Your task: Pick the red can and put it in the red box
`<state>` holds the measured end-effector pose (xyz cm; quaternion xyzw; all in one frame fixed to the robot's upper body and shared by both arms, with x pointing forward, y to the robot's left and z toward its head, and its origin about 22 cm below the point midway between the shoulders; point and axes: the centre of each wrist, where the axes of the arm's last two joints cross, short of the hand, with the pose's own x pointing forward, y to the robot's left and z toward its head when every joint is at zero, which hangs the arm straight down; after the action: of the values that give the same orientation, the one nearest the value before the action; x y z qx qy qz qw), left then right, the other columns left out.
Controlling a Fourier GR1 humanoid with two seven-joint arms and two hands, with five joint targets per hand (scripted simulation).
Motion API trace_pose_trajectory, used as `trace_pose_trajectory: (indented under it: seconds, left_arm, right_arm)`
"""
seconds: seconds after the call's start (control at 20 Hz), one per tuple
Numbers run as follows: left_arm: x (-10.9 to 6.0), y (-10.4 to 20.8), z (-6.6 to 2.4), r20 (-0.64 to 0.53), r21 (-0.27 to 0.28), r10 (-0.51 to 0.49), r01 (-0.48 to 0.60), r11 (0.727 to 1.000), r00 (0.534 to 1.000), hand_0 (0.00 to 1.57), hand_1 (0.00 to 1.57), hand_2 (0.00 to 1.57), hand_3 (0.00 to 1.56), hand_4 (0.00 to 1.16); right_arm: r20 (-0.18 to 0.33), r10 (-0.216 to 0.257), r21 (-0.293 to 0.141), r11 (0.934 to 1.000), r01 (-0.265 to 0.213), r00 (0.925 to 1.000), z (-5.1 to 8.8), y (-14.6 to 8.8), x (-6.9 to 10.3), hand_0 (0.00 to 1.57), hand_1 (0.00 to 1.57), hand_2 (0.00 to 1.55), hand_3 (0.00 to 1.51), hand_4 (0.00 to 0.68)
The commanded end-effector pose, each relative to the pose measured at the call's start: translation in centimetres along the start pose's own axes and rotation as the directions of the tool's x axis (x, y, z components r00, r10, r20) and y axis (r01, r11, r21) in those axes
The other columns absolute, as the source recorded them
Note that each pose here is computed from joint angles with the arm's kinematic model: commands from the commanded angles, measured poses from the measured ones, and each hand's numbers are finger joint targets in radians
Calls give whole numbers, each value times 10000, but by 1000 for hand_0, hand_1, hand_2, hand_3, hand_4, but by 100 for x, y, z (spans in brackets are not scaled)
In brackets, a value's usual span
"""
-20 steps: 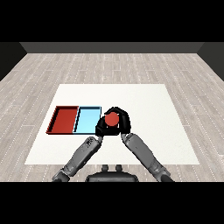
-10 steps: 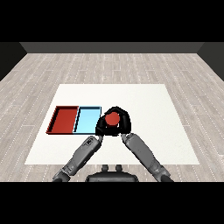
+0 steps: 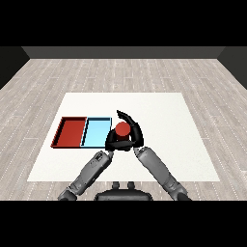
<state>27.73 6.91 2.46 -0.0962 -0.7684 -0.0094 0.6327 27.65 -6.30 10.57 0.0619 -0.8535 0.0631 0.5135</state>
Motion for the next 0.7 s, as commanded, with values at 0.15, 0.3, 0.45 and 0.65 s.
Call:
trace_pose_trajectory:
  seconds: [0.15, 0.3, 0.45, 0.65]
  left_arm:
    - [39, -55, -127, 83, -74, -109, 110, 9999, 9999, 1571, 1571, 1571, 1502, 1133]
    - [-50, 22, 4, 75, -102, 177, -176, 9998, 9998, 1571, 1571, 1571, 1493, 1139]
    - [8, 99, -15, 332, -37, -113, 114, 9999, 9994, 1571, 1571, 1571, 1494, 1139]
    - [-76, 136, 128, 217, 61, 64, -65, 10000, 9997, 1571, 1571, 1571, 1483, 1136]
  right_arm:
    - [155, 126, -691, 9975, -115, 9998, -11, -97, 16, 0, 0, 0, 0, 0]
    - [59, 73, -851, 9964, -67, 10000, -177, 37, 105, 0, 0, 0, 0, 0]
    - [67, 304, -1028, 9943, -295, 9995, 80, -118, -9, 0, 0, 0, 0, 0]
    - [218, -1, -1231, 9924, 28, 9998, -26, -364, 160, 0, 0, 0, 0, 0]
